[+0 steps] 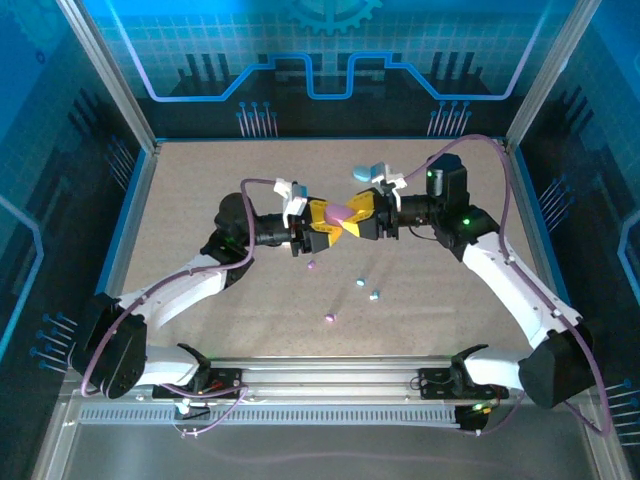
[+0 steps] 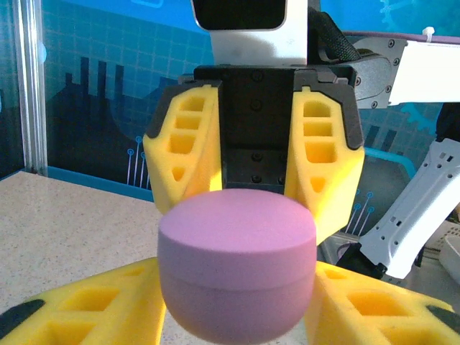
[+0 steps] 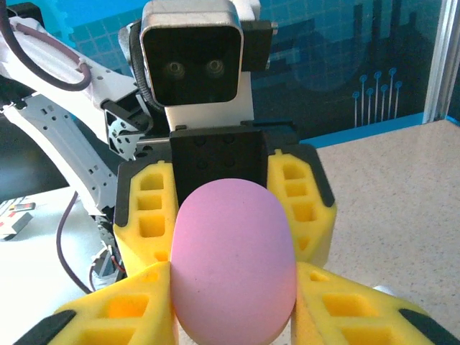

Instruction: Insert wireless bluetooth earbuds into charging case

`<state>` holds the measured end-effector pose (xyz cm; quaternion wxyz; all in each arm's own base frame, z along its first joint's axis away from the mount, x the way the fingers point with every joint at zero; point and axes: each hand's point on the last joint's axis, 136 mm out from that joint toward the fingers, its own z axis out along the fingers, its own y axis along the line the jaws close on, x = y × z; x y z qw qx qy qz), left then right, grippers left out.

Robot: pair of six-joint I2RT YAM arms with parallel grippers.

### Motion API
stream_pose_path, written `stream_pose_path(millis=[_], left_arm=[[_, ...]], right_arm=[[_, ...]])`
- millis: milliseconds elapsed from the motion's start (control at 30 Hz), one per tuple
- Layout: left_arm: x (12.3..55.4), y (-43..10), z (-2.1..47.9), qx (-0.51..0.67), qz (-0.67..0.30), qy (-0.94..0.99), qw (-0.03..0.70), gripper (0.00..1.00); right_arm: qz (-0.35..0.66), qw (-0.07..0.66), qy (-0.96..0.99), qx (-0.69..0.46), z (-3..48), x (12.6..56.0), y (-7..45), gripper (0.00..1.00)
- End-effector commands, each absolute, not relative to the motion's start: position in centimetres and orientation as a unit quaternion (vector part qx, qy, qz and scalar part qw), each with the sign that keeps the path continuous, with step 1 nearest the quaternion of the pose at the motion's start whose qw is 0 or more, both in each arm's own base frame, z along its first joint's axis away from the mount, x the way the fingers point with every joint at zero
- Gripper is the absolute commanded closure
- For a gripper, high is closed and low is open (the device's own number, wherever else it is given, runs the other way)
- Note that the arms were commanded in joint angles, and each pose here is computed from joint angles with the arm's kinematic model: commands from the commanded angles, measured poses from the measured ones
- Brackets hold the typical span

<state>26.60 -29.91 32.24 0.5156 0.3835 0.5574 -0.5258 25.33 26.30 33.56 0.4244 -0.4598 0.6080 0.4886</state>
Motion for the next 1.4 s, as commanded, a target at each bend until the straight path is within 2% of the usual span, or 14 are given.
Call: stream_pose_path(millis=[0, 333, 533, 633, 767, 1167, 1367], left_arm=[[26.1, -29.5, 33.7, 0.399, -0.518, 0.531, 0.539, 0.46], [25.8, -29.7, 33.4, 0.406, -0.526, 0.539, 0.518, 0.57], [25.7, -29.8, 33.0, 0.410, -0.527, 0.543, 0.509, 0.58], [25.7, -29.9, 33.0, 0.413, -0.529, 0.543, 0.504, 0.64], [25.4, -29.9, 32.7, 0.419, -0.528, 0.543, 0.502, 0.68], [25.0, -29.6, 32.4, 0.431, -0.513, 0.543, 0.506, 0.68], [25.0, -29.6, 32.4, 0.429, -0.515, 0.545, 0.503, 0.69]], right_arm=[[0.500, 0.409, 0.599, -0.473, 34.0, 24.6, 26.4, 0.62], [0.496, 0.414, 0.596, -0.477, 34.1, 24.5, 26.6, 0.62], [0.494, 0.421, 0.594, -0.476, 34.3, 24.6, 26.6, 0.62], [0.492, 0.421, 0.597, -0.474, 34.2, 24.7, 26.5, 0.62], [0.478, 0.427, 0.618, -0.455, 34.2, 25.6, 26.4, 0.60], [0.457, 0.425, 0.672, -0.399, 33.6, 27.9, 25.3, 0.49], [0.423, 0.444, 0.681, -0.400, 33.2, 28.3, 25.1, 0.49]])
